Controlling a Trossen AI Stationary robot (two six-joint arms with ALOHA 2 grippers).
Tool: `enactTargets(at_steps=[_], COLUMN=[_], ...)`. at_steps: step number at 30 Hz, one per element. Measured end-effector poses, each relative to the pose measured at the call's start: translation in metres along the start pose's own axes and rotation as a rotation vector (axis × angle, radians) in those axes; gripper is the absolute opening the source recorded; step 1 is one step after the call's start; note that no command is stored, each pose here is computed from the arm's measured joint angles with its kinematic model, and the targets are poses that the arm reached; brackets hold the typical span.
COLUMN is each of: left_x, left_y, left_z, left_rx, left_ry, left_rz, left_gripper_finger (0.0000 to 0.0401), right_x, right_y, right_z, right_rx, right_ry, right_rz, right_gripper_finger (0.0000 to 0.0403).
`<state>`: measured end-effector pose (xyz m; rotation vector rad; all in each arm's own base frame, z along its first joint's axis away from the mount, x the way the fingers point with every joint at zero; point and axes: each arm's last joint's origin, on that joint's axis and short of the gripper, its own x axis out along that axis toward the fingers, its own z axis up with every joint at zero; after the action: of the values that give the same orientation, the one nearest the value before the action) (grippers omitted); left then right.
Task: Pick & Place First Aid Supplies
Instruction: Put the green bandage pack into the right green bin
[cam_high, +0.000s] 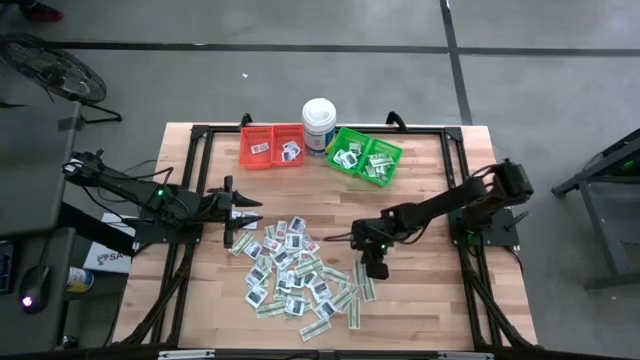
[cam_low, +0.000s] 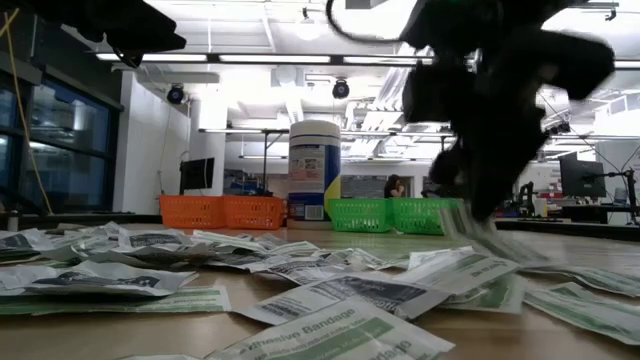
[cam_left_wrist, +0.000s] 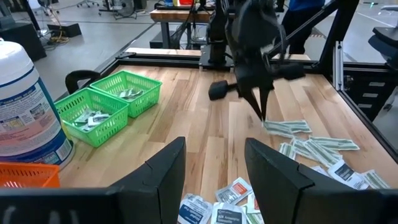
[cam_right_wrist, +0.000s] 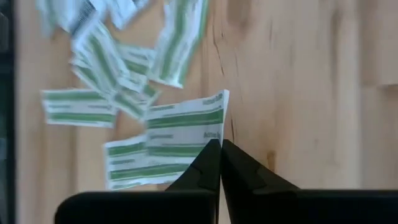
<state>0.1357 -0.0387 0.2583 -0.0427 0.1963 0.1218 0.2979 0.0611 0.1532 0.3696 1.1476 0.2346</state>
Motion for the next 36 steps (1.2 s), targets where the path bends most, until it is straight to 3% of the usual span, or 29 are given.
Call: enactTargets(at_steps=[5,14,20,24,28,36], left_x=[0.000,0.000,0.000,0.000,0.000,0.000], left_y=[0.000,0.000,0.000,0.000,0.000,0.000], left_z=[0.000,0.000,0.000,0.000,0.000,0.001], left_rx=[-0.004,-0.013,-0.013,-0.013,-0.022,-0.031], left_ry=[0.000,-0.003,-0.003,-0.003,-0.003,-0.004], left_rz=[0.000,-0.001,-0.002,-0.002,-0.002,-0.002], left_gripper_finger=[0.0162,0.0162,0.0162,0.0162,0.0162,0.0162], right_x=[-0.041,-0.132,-0.174,-0.186,-0.187,-0.175], right_y=[-0.005,-0.027,-0.051,-0.071,-0.091,-0.139], right_z=[0.000,-0.020,-0.033,-0.036,-0.032,-0.027], right_rx=[0.060,0.189,0.329,0.474,0.556,0.536], right_ry=[-0.054,-0.205,-0.345,-0.406,-0.440,-0.330], right_rz=[-0.044,-0.266,-0.460,-0.586,-0.624,-0.662], right_gripper_finger=[0.0001,0.0000,0.0000,0.0000,0.0000,0.0000])
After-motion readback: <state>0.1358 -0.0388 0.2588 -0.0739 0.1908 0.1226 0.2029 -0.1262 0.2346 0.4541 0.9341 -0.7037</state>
